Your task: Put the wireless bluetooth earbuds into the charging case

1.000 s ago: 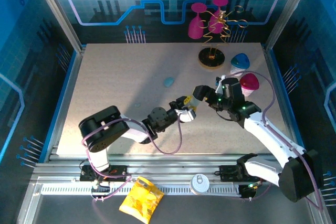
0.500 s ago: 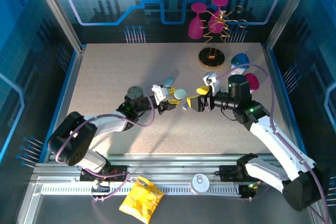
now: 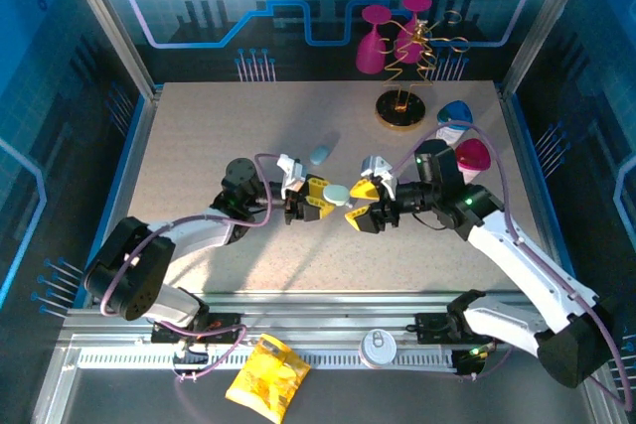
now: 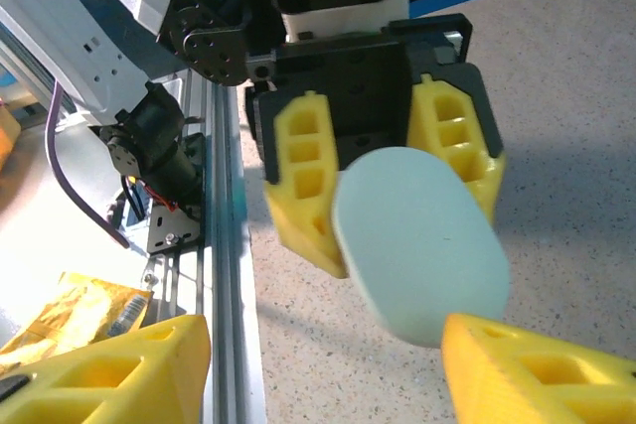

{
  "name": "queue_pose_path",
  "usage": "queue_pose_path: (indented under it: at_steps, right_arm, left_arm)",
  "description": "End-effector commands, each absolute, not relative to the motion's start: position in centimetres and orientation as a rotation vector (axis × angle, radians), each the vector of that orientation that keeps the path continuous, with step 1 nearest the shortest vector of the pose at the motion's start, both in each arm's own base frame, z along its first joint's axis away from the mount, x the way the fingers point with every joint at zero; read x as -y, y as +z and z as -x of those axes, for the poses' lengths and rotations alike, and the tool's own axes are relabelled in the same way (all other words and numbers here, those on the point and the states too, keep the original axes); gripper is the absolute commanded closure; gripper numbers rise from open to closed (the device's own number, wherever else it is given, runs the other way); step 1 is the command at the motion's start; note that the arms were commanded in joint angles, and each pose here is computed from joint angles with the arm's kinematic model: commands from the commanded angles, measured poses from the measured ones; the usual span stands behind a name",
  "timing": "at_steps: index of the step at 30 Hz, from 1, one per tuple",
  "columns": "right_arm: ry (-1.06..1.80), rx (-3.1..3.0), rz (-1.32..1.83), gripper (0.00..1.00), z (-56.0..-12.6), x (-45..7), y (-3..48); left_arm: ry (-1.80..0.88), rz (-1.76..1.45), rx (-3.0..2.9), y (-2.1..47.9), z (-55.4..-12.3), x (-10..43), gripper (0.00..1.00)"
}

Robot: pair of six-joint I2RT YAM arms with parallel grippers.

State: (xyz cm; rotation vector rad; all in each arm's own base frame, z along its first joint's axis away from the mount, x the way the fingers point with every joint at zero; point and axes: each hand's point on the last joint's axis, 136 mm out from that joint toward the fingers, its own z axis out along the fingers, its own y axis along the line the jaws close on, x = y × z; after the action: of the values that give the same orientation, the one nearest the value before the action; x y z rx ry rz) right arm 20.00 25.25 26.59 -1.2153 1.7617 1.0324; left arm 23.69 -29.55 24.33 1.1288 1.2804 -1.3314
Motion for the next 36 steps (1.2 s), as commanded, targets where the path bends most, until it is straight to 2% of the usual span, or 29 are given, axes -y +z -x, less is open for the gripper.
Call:
queue_pose_path:
  at_steps: [1, 8, 16, 25, 36]
  right_arm:
    - [1.057, -1.702, 1.282, 0.39, -19.4, -25.9, 27.7]
    - [1.06, -1.677, 1.333, 0.4, -19.7, -27.5, 27.7]
    - [1.013, -1.718, 1.25, 0.45, -22.2, -28.2, 27.6]
    - [0.984, -1.742, 1.317, 0.44, -21.8, -28.6, 26.5]
    - [0.96, -1.792, 1.102, 0.48, -24.7, -26.7, 27.8]
  left_arm:
    - [-1.38, -1.184, -1.228, 25.8, -22.2, 29.1, 0.71]
    - [-1.434, -1.205, -1.225, 26.5, -21.4, 29.1, 0.72]
    - [-1.441, -1.206, -1.234, 26.6, -21.1, 29.0, 0.72]
    - [-1.434, -1.204, -1.232, 26.6, -21.1, 28.9, 0.71]
    - [-1.426, -1.235, -1.219, 26.1, -20.7, 28.8, 0.72]
